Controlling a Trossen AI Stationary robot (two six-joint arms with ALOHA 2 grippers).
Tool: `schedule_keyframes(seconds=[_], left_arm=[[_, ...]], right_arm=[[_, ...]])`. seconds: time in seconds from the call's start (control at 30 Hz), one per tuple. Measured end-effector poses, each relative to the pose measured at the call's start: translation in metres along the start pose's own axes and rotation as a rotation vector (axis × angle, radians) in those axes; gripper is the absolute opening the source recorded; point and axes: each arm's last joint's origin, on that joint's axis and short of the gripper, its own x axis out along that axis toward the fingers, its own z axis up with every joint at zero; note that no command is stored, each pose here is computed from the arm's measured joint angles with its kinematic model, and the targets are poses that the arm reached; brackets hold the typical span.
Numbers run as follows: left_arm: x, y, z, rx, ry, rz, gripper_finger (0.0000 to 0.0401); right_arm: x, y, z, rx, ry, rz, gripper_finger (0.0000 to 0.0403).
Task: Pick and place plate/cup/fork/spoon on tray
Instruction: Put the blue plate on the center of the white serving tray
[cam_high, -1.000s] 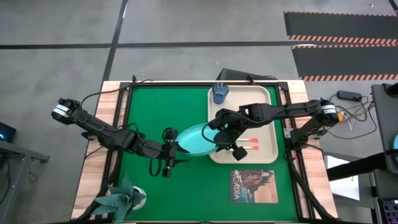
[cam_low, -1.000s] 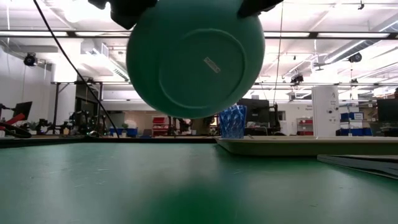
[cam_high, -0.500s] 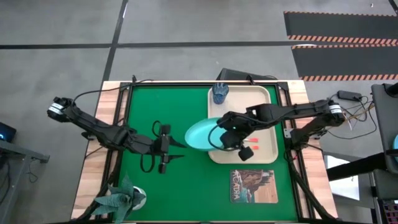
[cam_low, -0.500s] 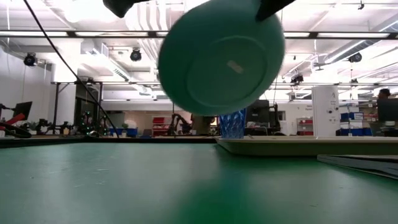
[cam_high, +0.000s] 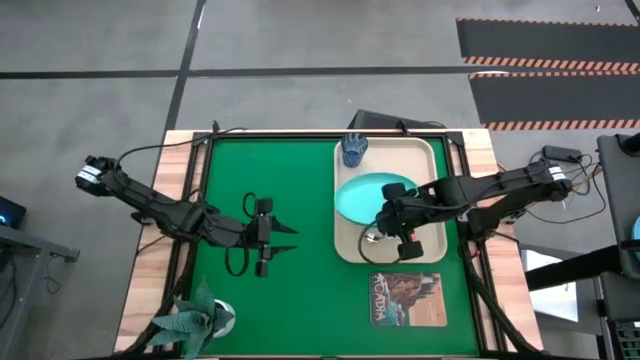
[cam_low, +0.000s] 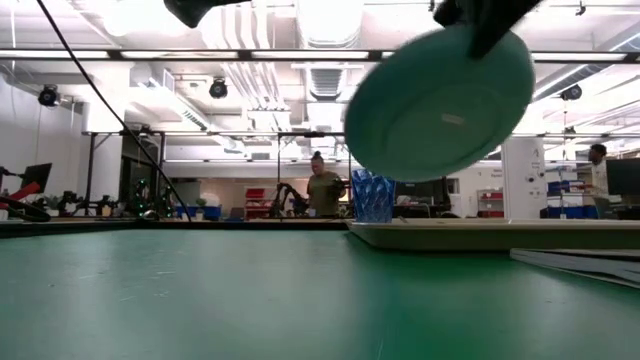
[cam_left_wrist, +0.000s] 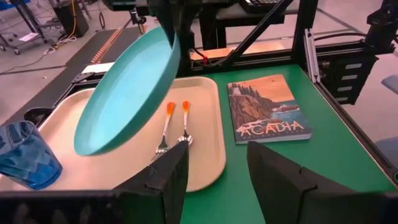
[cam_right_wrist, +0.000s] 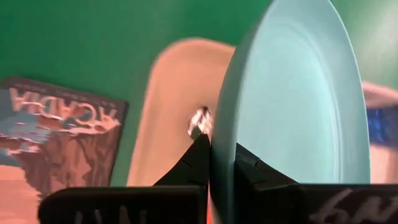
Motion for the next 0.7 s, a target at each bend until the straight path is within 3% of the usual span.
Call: schedule_keyframes(seconds=[0.4,0.7], left_arm=[[0.000,0.000,0.000,0.000,0.000,0.001,0.0149],[0.000,0.000,0.000,-0.001,0.000,0.001,0.0149]], right_arm=[[0.026,-0.001,-0.041,0.149,0.118,-0.195,0.0013],[0.062,0.000,-0.066,0.202,0.176,-0.373,0.0013]])
